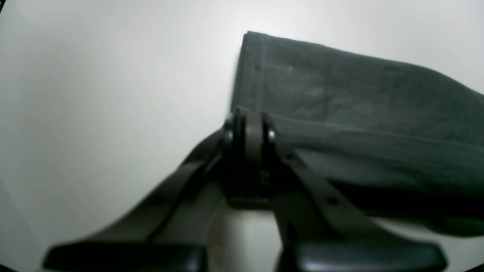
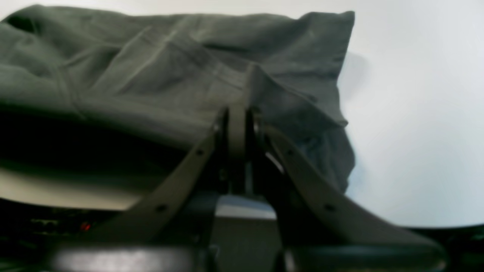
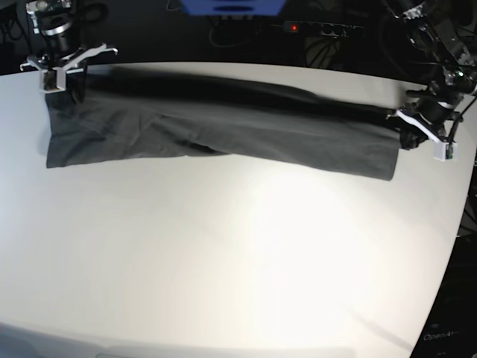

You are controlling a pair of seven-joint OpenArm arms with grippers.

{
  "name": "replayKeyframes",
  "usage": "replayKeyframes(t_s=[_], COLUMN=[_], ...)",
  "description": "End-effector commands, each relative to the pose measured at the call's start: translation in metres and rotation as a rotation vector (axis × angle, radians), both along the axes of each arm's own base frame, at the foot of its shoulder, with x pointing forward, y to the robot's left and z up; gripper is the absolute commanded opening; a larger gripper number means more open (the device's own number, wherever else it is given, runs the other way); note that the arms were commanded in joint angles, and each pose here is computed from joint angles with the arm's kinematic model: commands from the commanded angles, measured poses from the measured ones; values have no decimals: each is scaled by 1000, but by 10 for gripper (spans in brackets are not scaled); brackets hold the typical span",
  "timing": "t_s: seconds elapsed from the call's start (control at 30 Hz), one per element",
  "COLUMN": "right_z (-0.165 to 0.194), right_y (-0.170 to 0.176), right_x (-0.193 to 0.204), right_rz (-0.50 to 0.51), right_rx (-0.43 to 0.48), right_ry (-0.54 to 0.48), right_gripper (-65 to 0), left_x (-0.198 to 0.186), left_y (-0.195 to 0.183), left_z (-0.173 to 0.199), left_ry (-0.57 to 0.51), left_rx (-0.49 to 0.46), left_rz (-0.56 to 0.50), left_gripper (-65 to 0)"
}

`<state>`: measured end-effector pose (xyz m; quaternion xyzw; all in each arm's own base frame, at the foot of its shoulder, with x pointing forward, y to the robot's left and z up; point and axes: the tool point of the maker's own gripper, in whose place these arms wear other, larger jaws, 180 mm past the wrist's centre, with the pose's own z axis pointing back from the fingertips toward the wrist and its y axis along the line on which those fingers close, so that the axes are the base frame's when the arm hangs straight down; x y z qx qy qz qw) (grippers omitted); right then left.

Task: Fold the T-shirt properly

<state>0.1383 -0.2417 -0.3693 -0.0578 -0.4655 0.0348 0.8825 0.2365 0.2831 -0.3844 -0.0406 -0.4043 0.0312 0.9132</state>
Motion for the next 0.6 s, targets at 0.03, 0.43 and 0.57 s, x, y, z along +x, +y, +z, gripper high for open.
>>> replayKeyframes(t_s=[0.03, 0.43, 0.57], right_z=[-1, -13, -13], right_y=[-4, -5, -4], right_x=[-2, -8, -8], right_rz=[-16, -29, -28], right_rx=[6, 28, 28], right_ry=[-9, 18, 19], right_gripper=[-635, -635, -635], left_x=[6, -9, -8], left_y=[5, 5, 4], left_z=[8, -18, -17], left_ry=[-36, 33, 30], left_rx=[4, -39, -40], left_rz=[10, 26, 21], left_gripper=[-626, -626, -626])
